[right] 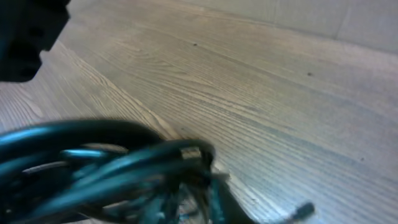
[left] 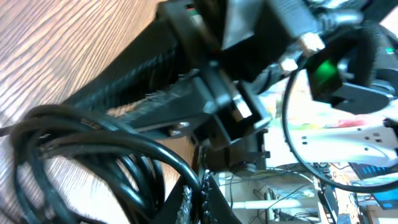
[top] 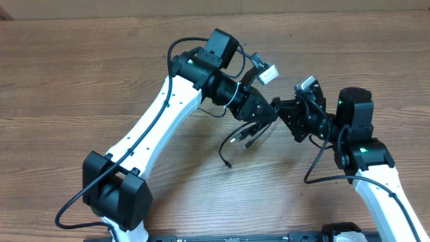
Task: Untangle cables
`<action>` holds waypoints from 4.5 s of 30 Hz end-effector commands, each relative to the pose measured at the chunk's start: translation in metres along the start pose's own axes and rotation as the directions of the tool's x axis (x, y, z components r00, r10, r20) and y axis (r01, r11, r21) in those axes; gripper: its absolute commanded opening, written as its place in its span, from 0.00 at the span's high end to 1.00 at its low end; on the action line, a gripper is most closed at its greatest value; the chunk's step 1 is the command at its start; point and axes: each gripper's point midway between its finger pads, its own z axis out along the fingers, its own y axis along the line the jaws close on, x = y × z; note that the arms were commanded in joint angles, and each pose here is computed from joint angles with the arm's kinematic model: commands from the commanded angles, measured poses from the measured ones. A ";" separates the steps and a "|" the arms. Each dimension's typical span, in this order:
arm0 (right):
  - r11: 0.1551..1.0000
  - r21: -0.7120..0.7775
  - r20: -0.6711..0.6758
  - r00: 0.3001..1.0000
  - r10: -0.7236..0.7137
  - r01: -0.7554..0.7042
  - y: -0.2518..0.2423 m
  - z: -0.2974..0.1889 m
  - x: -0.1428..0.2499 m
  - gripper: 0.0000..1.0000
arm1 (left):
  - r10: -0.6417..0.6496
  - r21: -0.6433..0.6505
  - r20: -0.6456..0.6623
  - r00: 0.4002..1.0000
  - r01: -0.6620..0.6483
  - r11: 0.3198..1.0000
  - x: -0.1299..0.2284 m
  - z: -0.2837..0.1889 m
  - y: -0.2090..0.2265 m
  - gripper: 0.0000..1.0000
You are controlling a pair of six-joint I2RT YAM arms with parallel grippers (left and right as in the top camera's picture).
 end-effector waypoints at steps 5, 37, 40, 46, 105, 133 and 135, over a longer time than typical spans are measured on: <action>1.000 -0.001 0.030 0.999 -0.026 0.026 0.001 -0.003 -0.014 0.96 | 0.096 0.079 0.049 0.994 -0.099 0.992 -0.014 -0.010 -0.034 0.96; 0.936 0.182 -0.152 0.931 0.331 -0.302 -0.016 -0.009 0.043 0.82 | -0.379 -0.909 0.139 0.915 0.270 0.318 0.076 -0.099 0.155 0.00; 0.932 0.184 -0.170 0.924 0.343 -0.312 -0.015 -0.010 0.048 0.78 | -0.393 -0.919 0.202 0.897 0.312 0.241 0.082 -0.106 0.162 0.00; 0.925 0.188 -0.202 0.908 0.366 -0.331 -0.011 -0.012 0.056 0.74 | -0.402 -0.896 0.353 0.845 0.429 0.114 0.095 -0.110 0.180 0.00; 0.924 0.188 -0.208 0.906 0.370 -0.334 -0.011 -0.012 0.058 0.69 | -0.425 -0.635 0.713 0.558 0.771 -0.053 0.161 -0.104 0.248 0.37; 0.923 0.188 -0.209 0.905 0.370 -0.334 -0.011 -0.012 0.058 0.69 | -0.421 -0.635 0.706 0.570 0.772 -0.019 0.154 -0.094 0.247 0.32; 0.924 0.188 -0.209 0.905 0.370 -0.334 -0.011 -0.012 0.058 0.69 | -0.423 -0.637 0.704 0.570 0.771 -0.021 0.155 -0.095 0.247 0.35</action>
